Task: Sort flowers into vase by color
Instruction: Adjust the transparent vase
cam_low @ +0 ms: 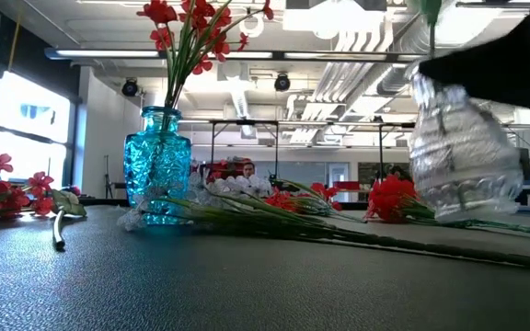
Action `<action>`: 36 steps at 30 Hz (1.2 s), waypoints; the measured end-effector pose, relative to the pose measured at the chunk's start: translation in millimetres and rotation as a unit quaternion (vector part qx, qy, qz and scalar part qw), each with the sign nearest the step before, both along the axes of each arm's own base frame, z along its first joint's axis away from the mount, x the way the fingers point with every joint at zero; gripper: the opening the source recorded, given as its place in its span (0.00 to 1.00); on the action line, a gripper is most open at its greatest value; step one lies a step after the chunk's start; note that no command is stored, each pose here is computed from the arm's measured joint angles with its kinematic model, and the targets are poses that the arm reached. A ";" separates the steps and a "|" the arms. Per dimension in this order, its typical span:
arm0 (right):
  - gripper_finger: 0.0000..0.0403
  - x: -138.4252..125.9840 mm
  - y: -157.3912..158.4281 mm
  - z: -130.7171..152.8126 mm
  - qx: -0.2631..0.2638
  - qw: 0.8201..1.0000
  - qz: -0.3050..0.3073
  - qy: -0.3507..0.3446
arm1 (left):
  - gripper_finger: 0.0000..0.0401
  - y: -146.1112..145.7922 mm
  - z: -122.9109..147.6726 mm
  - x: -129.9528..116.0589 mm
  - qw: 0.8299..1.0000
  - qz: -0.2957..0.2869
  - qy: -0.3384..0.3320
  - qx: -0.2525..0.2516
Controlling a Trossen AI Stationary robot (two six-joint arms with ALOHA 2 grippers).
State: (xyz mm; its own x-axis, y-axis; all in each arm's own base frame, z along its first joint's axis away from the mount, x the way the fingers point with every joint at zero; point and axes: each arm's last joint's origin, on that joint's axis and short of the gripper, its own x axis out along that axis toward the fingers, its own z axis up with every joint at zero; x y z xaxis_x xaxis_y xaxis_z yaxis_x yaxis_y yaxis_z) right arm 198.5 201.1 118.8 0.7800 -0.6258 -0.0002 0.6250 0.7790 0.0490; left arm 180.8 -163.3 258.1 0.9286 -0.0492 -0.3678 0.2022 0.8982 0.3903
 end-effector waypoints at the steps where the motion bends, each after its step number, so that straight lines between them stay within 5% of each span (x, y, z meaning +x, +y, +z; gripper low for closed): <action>1: 0.08 1.0 -3.8 -2.1 -0.002 1.000 -0.006 0.002 | 0.30 -0.2 0.6 0.2 1.000 0.000 -0.002 -0.003; 12: 0.08 6.1 -17.3 -6.8 -0.054 0.997 -0.029 0.046 | 0.30 -0.2 0.8 0.4 1.000 0.001 -0.004 -0.004; 24: 0.08 7.4 -14.3 -33.1 -0.043 0.998 -0.038 -0.012 | 0.30 -0.1 0.7 0.3 1.000 0.004 -0.003 -0.010; 36: 0.12 -2.2 -3.8 -34.2 -0.054 0.998 -0.010 0.010 | 0.30 0.0 0.5 0.3 1.000 0.006 -0.002 -0.012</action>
